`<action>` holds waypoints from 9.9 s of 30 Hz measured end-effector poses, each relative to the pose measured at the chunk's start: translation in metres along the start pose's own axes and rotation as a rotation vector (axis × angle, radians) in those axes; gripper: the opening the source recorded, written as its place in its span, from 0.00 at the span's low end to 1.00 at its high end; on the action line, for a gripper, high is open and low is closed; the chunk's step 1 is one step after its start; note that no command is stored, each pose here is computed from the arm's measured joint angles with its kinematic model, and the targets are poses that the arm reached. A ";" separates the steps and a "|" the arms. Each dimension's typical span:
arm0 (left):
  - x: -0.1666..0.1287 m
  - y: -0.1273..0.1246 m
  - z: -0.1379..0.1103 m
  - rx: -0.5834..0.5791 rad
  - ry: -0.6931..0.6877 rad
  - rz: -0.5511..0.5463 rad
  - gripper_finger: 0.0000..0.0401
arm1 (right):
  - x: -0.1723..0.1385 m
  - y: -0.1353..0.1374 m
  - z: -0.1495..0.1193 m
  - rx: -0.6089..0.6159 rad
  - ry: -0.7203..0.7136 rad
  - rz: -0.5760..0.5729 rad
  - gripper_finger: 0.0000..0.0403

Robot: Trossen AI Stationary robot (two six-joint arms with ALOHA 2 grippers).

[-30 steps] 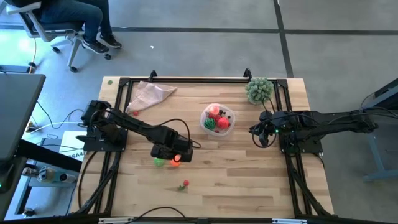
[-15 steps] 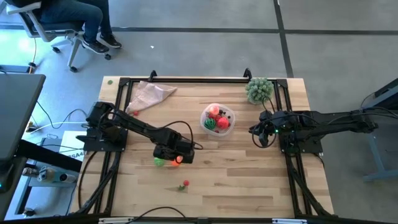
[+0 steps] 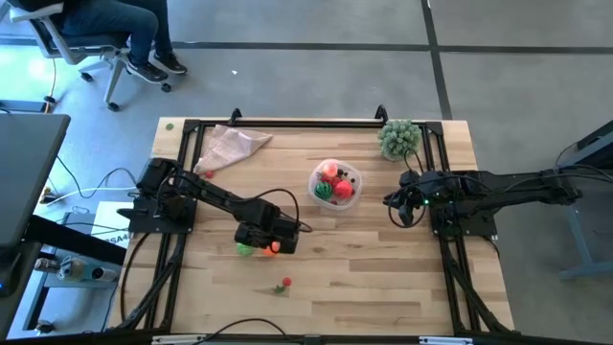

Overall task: Pick and placing Produce into tupperware
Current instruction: Put the pumpkin into the transparent bin, then put the cherry into the transparent bin

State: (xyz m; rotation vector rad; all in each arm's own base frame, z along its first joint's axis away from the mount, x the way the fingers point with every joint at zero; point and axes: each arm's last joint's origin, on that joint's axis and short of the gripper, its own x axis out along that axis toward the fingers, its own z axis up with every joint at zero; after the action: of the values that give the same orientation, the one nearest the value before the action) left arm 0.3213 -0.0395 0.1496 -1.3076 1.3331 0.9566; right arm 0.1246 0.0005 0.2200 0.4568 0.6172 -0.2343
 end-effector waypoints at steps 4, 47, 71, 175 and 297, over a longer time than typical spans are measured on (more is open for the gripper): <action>0.001 0.000 0.000 0.000 -0.001 0.004 0.92 | 0.000 0.000 0.000 0.000 0.000 0.000 0.18; 0.007 -0.001 0.001 -0.011 0.024 0.016 0.72 | 0.000 0.000 0.000 0.000 0.000 0.000 0.18; 0.007 -0.002 0.001 -0.010 0.022 0.011 0.62 | 0.000 0.000 0.000 0.000 0.001 0.000 0.18; -0.066 -0.126 0.190 0.123 -0.382 -0.143 0.62 | 0.000 0.000 0.000 0.000 0.000 0.000 0.18; -0.059 -0.014 -0.118 0.160 -0.154 -0.149 0.70 | 0.000 0.000 0.000 0.000 0.000 0.000 0.18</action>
State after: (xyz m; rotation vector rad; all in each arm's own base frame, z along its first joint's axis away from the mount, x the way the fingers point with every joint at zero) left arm 0.3158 -0.1444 0.2312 -1.1700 1.1527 0.8139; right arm 0.1245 0.0006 0.2200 0.4565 0.6173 -0.2339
